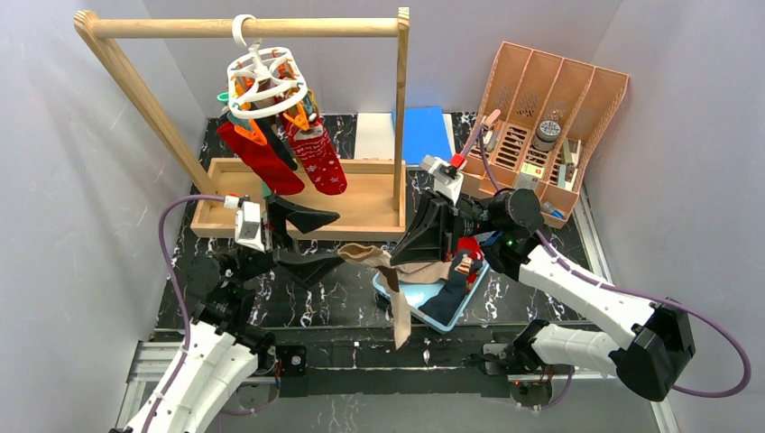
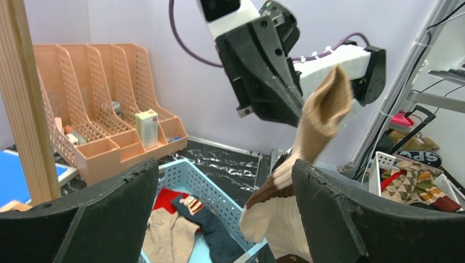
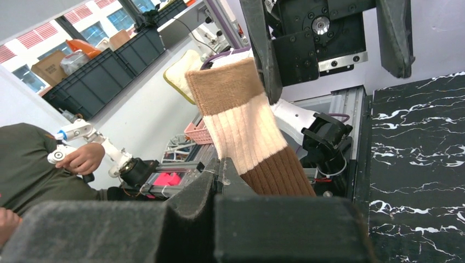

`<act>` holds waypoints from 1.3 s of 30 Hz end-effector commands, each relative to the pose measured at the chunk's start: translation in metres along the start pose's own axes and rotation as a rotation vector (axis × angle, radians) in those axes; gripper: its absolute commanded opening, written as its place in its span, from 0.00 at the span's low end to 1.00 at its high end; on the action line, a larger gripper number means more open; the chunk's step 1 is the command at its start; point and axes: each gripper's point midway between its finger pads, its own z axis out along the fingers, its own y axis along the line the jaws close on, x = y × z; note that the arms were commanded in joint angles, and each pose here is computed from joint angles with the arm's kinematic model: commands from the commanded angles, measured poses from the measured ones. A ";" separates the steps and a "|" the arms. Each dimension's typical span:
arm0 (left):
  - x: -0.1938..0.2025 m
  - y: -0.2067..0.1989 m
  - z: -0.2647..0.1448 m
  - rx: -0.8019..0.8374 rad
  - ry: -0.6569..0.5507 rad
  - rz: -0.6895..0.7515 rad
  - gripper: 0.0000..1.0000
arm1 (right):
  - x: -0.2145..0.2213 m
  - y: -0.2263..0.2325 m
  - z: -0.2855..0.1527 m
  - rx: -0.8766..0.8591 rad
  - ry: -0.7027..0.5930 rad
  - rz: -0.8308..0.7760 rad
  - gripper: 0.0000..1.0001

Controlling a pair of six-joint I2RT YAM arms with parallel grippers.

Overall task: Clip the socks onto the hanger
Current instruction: Pick up the sock from the bin.

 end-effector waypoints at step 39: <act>-0.025 -0.056 -0.006 0.208 -0.056 0.054 0.73 | -0.008 0.020 0.019 -0.084 -0.041 -0.061 0.01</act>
